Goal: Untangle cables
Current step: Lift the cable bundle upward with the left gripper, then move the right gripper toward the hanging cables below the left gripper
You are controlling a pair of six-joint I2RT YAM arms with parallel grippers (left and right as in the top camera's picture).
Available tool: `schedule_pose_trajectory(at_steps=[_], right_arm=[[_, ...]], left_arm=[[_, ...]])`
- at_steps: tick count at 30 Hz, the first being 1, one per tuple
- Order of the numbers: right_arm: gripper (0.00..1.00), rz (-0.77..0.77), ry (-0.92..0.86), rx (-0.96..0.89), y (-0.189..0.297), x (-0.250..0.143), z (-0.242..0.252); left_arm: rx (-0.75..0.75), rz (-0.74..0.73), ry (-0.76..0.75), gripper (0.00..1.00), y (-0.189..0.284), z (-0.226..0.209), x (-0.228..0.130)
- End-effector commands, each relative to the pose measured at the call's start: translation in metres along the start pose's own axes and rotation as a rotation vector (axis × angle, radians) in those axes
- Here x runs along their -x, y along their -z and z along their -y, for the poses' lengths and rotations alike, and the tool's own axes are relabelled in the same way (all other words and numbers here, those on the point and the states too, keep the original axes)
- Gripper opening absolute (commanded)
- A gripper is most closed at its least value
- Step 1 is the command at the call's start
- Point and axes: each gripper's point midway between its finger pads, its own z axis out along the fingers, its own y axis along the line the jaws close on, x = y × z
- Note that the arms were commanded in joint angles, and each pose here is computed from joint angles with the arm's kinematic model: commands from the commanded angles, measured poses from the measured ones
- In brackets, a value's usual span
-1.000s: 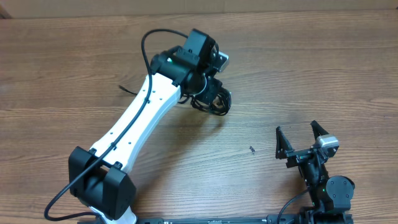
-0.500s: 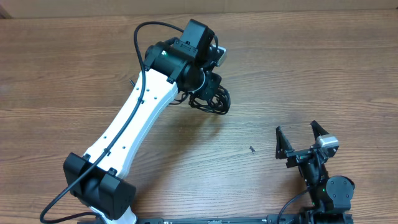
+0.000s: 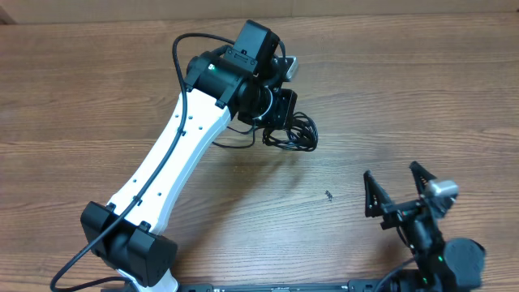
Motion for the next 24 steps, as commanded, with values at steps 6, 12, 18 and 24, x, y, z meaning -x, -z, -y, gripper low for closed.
schedule_pose_trajectory(at_steps=[6, 12, 18, 24], right_arm=[[1.00, -0.026, -0.098, 0.119, 0.011, 0.045, -0.032], [1.00, -0.242, -0.178, 0.138, -0.006, 0.034, -0.036], [1.00, -0.473, -0.136, 0.216, -0.019, 0.024, -0.046], [1.00, -0.629, -0.196, 0.212, -0.035, 0.018, -0.043]], left_arm=[[-0.196, -0.040, 0.141, 0.04, 0.012, 0.041, -0.004], [-0.251, -0.069, 0.207, 0.04, 0.014, 0.050, -0.006], [-0.247, -0.094, 0.393, 0.04, 0.014, 0.051, -0.006], [-0.249, -0.103, 0.481, 0.04, 0.014, 0.052, -0.005]])
